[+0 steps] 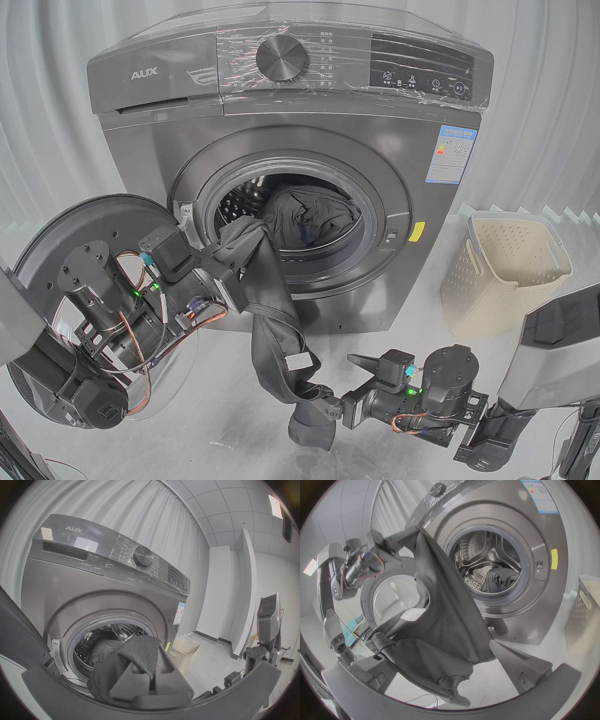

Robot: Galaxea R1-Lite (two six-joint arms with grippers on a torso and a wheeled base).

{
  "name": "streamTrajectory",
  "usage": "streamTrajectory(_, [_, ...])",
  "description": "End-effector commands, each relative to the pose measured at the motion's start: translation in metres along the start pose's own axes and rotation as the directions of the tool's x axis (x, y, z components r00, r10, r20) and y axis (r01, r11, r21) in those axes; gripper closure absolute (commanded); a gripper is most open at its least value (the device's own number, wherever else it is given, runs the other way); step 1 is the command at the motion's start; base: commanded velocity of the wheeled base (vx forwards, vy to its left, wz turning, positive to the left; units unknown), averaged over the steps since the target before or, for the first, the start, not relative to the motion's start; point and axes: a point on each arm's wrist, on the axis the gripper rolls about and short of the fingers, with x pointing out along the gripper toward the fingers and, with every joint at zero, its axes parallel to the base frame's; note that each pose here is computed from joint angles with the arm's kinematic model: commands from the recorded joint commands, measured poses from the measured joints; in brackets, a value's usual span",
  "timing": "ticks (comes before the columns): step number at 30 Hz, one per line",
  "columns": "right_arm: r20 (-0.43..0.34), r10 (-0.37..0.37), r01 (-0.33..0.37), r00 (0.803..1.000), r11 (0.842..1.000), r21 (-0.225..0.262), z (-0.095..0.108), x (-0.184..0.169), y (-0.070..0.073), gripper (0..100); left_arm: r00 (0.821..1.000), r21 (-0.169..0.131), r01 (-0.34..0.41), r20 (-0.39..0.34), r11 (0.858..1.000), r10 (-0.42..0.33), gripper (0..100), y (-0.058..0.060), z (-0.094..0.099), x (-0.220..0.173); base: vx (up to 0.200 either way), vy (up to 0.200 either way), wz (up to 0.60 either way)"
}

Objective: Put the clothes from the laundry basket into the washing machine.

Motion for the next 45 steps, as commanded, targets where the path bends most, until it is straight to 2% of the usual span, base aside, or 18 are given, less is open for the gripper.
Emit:
streamTrajectory(1, [-0.063,-0.013,0.012,0.998,1.000,-0.011,-0.025,0.019,-0.003,0,1.000,-0.004,0.014,0.005,1.000,-0.014,100,-0.004,0.001,0.000,0.000,0.000,0.00])
streamTrajectory(9, [-0.045,-0.032,0.031,0.998,0.999,-0.014,-0.037,0.050,-0.012,0,0.999,-0.003,0.034,0.025,0.999,-0.034,100,-0.010,0.009,-0.003,0.000,0.000,0.00])
streamTrajectory(19, [0.052,-0.051,0.052,0.997,0.999,-0.014,-0.035,0.095,-0.028,0,0.998,-0.002,0.049,0.035,0.999,-0.049,100,-0.014,0.012,-0.004,0.000,0.000,0.00])
streamTrajectory(26, [0.137,-0.070,0.071,0.988,0.997,-0.003,-0.028,0.122,-0.040,0,0.997,-0.001,0.058,0.045,0.998,-0.058,100,-0.015,0.016,-0.005,0.000,0.000,0.00])
streamTrajectory(27, [0.169,-0.081,0.081,0.982,0.997,0.002,-0.023,0.129,-0.047,0,0.997,-0.001,0.058,0.047,0.998,-0.058,100,-0.015,0.016,-0.006,0.000,0.000,0.00])
streamTrajectory(29, [0.190,-0.087,0.088,0.978,0.996,0.005,-0.021,0.134,-0.051,0,0.997,-0.001,0.059,0.047,0.998,-0.059,100,-0.015,0.016,-0.006,0.000,0.000,0.00])
streamTrajectory(33, [0.219,-0.085,0.086,0.972,0.996,0.007,-0.016,0.141,-0.053,0,0.997,-0.002,0.060,0.048,0.998,-0.059,100,-0.015,0.017,-0.006,0.000,0.000,0.00])
streamTrajectory(40, [0.225,-0.087,0.087,0.970,0.996,0.009,-0.019,0.146,-0.054,0,0.997,-0.004,0.057,0.054,0.998,-0.057,100,-0.014,0.018,-0.005,0.000,0.000,0.00])
streamTrajectory(41, [0.225,-0.086,0.085,0.971,0.996,0.010,-0.020,0.146,-0.053,100,0.997,-0.003,0.056,0.054,0.998,-0.055,100,-0.014,0.018,-0.005,0.000,0.000,0.00])
streamTrajectory(45, [0.242,-0.087,0.086,0.967,0.996,0.015,-0.013,0.143,-0.054,100,0.998,-0.003,0.045,0.053,0.999,-0.045,100,-0.011,0.017,-0.005,0.000,0.000,0.00])
